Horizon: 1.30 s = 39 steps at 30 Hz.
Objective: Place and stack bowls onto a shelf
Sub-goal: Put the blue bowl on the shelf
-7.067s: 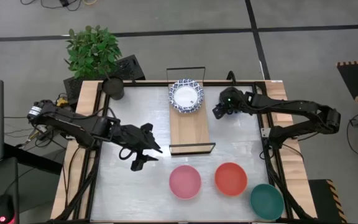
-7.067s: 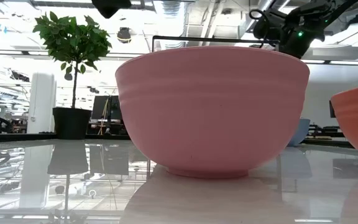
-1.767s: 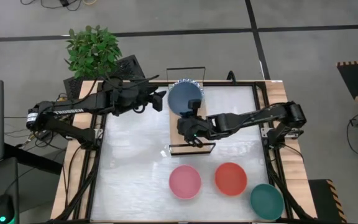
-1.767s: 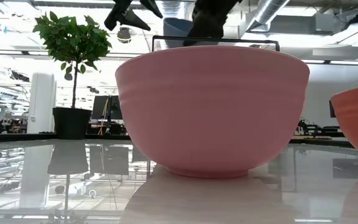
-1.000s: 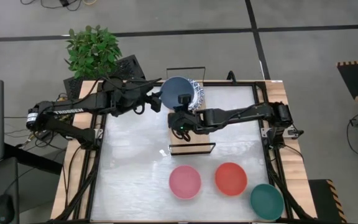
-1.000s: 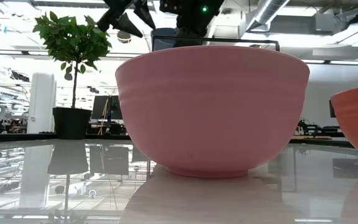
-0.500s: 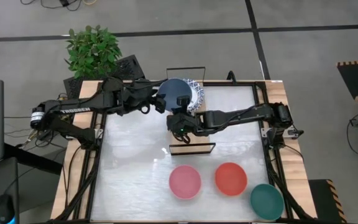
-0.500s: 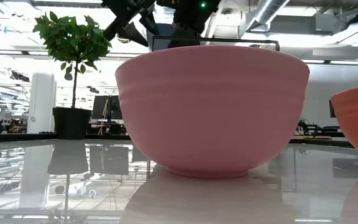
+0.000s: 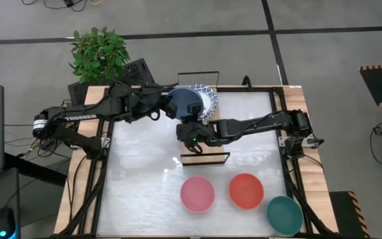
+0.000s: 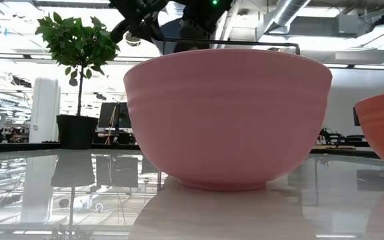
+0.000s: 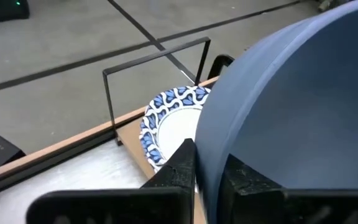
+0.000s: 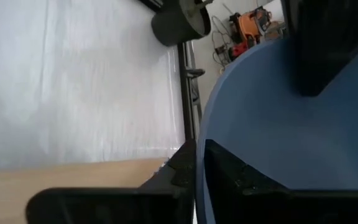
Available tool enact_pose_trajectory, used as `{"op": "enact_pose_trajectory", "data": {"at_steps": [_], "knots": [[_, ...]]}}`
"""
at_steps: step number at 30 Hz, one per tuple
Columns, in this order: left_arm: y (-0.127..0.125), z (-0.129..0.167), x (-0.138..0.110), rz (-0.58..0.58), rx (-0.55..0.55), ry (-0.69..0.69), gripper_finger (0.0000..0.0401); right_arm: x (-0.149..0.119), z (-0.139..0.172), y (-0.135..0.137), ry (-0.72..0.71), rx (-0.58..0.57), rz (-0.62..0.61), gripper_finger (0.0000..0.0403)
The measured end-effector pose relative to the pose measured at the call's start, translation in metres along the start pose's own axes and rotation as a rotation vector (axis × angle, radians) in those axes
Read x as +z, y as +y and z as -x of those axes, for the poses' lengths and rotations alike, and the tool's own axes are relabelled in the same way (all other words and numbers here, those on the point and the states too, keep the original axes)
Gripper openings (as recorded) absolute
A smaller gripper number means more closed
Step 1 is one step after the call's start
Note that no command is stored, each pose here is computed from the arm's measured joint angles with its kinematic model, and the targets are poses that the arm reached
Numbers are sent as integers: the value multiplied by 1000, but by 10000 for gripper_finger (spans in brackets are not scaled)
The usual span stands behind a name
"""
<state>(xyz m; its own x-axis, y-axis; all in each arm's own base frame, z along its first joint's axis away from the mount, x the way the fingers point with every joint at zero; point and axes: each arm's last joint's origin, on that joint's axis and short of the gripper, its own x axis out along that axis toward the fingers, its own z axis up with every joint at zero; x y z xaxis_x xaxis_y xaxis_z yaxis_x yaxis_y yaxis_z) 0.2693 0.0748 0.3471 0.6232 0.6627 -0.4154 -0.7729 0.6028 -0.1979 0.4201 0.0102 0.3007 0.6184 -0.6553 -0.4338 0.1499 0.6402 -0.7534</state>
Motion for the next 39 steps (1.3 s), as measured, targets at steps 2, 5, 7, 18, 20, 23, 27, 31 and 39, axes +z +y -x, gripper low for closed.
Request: {"op": "enact_pose_trajectory", "data": {"at_steps": [2, 5, 7, 18, 20, 23, 27, 31, 39], "knots": [[0, 0, 0, -7, 1, 0, 3, 1, 0, 0, -7, -3, -10, 64], [1, 0, 0, -26, 26, -7, 1, 1, 0, 0, -8, -3, -23, 94], [2, 0, 0, -38, 42, -11, 0, 2, 2, 1, -8, -5, -38, 122], [12, -3, -2, -71, 90, 32, 1, 11, 40, 8, -58, 4, -4, 240], [17, -5, -3, -77, 95, 70, 1, 15, 55, 9, -77, -7, -2, 239], [23, -9, -5, -65, 39, 158, 1, 13, 86, 2, -86, -20, 8, 235], [28, -11, -8, -36, -130, 304, 0, 6, 120, -16, -109, -26, -54, 231], [27, -9, -13, -25, -157, 360, 0, -4, 137, -39, -118, -23, -152, 230], [21, -8, -17, 12, -174, 390, 0, -22, 154, -72, -109, -37, -229, 230]]}}
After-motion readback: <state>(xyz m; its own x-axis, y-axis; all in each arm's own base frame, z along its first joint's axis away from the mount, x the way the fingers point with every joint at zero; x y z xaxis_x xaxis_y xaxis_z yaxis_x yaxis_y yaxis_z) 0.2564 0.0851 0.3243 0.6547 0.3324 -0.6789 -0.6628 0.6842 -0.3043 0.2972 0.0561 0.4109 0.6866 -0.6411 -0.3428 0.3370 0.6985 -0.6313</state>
